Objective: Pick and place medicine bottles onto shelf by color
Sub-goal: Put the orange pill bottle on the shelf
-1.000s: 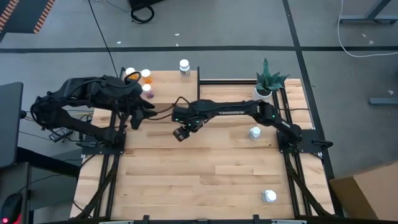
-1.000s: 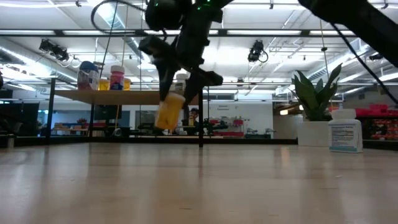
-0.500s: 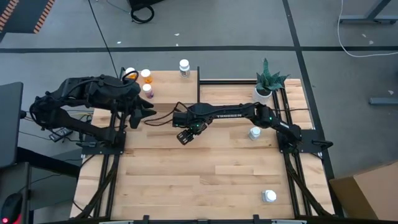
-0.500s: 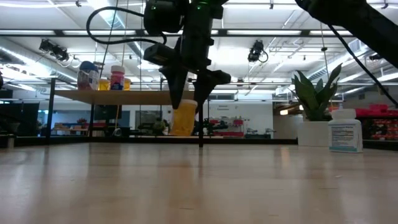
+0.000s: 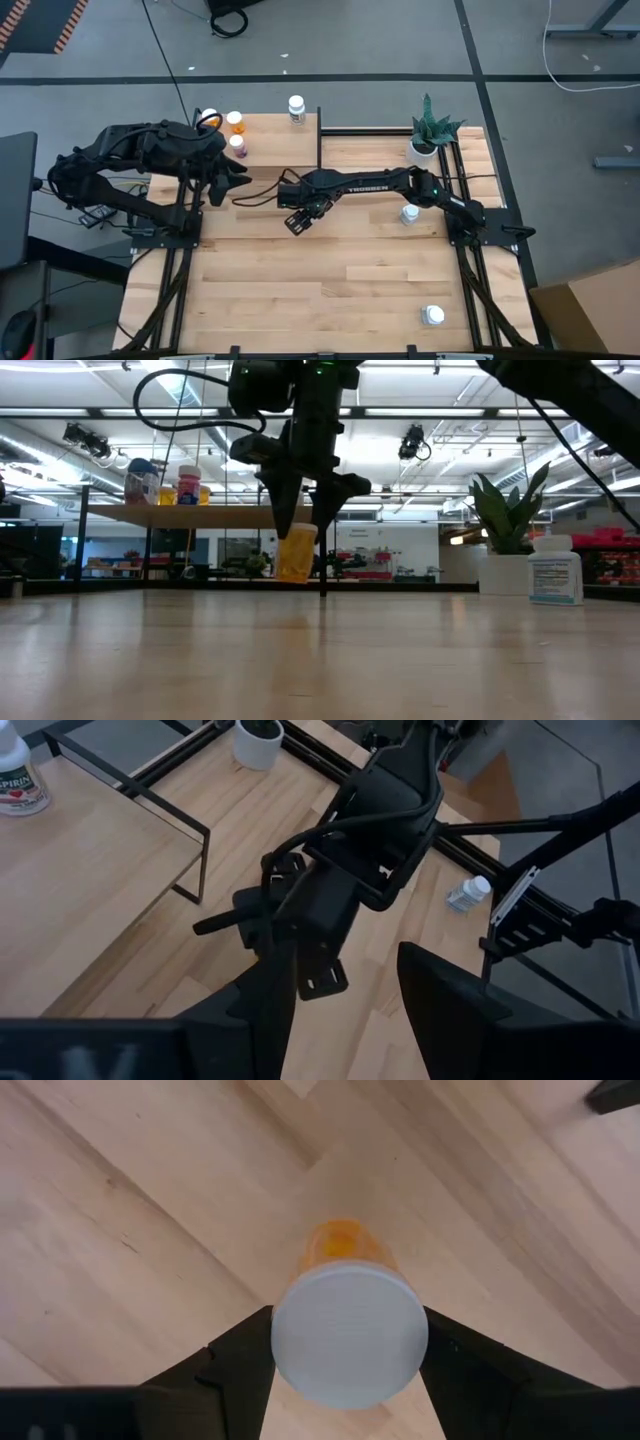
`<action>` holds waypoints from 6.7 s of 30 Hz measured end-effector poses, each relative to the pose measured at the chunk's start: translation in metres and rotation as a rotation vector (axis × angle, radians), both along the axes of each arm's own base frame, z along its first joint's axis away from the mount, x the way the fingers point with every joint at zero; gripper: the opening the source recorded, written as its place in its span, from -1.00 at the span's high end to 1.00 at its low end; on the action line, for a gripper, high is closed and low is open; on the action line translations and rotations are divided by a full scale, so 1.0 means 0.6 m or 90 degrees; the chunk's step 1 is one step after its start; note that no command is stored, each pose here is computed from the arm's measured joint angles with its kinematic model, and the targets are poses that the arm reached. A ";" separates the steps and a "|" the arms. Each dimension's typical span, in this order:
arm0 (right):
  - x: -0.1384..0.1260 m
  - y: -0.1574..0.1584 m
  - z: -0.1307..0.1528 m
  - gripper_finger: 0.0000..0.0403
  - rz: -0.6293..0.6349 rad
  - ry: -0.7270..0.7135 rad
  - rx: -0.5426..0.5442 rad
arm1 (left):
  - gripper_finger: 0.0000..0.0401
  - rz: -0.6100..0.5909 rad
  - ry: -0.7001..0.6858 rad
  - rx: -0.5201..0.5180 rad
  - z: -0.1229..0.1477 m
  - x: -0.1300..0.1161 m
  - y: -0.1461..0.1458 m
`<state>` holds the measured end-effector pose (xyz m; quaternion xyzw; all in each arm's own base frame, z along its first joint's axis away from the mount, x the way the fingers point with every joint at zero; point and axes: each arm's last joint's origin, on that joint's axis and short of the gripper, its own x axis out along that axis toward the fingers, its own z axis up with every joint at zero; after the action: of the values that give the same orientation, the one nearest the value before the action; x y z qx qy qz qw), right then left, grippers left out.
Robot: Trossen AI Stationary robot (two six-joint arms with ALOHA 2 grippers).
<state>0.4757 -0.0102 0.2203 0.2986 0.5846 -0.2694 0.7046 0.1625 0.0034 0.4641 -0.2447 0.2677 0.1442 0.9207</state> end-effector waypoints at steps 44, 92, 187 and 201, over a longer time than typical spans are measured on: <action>-0.004 0.020 0.034 -0.54 0.041 -0.006 0.037 | 0.14 -0.001 0.004 -0.001 -0.001 0.000 0.000; -0.421 0.204 0.464 -0.55 0.110 -0.420 -0.344 | -0.34 -0.334 0.372 0.095 -0.304 0.362 0.001; -0.425 0.205 0.468 -0.55 0.114 -0.425 -0.429 | -0.11 -0.190 0.565 0.053 -0.449 0.409 0.007; -0.425 0.205 0.468 -0.55 0.120 -0.423 -0.432 | -0.13 -0.161 0.526 0.043 -0.294 0.413 0.043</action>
<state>0.2205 0.1127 0.5010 0.0672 0.2313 -0.2700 0.9322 0.4104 0.0292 0.2879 -0.1011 0.6371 0.1248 0.7539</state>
